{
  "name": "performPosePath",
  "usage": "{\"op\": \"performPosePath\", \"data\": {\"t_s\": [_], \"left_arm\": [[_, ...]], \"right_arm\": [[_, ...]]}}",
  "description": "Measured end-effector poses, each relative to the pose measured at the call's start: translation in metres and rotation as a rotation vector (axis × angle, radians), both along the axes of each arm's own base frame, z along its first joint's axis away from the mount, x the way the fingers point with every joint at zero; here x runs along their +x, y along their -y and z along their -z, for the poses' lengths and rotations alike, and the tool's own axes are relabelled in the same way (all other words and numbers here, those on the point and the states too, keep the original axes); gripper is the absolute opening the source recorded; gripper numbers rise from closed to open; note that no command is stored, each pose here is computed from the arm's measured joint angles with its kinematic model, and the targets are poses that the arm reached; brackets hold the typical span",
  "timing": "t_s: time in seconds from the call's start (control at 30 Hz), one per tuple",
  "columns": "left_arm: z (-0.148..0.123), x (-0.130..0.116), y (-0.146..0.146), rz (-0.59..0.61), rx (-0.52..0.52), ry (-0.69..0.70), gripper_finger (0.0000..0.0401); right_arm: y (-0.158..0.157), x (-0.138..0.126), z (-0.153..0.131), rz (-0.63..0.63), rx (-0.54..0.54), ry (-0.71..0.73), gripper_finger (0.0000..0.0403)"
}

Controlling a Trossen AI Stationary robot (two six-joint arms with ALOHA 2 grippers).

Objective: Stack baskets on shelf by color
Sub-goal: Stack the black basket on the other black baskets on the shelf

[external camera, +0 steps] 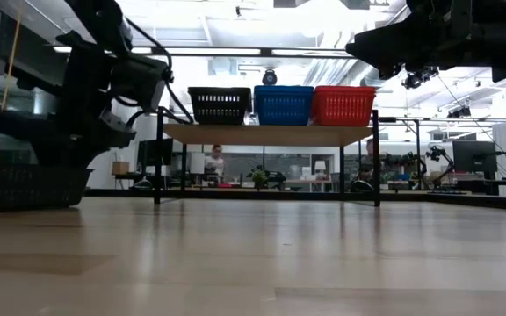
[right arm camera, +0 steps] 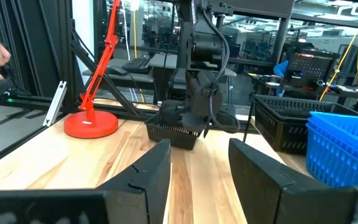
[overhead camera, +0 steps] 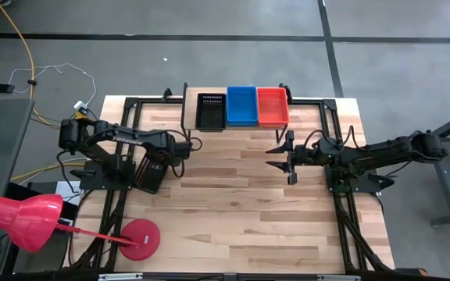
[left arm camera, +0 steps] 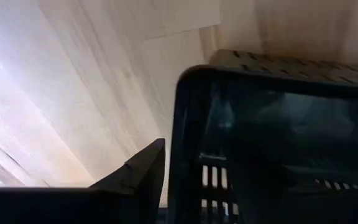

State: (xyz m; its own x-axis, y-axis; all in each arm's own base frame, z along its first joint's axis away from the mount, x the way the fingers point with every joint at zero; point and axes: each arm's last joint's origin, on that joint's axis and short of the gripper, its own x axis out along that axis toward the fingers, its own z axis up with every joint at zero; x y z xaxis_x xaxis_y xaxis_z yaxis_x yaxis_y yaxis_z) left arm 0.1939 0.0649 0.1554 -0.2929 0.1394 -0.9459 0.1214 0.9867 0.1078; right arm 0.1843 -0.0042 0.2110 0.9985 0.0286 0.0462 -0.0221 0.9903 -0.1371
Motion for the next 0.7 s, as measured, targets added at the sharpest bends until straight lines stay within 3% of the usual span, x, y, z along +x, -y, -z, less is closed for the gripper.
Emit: {"op": "performPosePath", "data": {"t_s": [0.3,0.4,0.53,0.7], "left_arm": [[0.006,0.001,-0.001,0.021,0.036,0.034,0.0142],[0.006,0.001,-0.001,0.031,0.034,0.032,0.0103],[0.005,0.001,-0.001,0.029,0.026,0.029,0.0019],[-0.022,0.011,-0.003,-0.024,0.04,0.082,0.0005]], "right_arm": [[0.0,0.0,0.0,0.0,-0.001,0.0,0.0151],[0.0,0.0,0.0,0.0,-0.001,0.0,0.0151],[0.0,0.0,0.0,0.0,-0.002,0.0,0.0151],[0.0,0.0,0.0,0.001,-0.004,0.0,0.0151]]}}
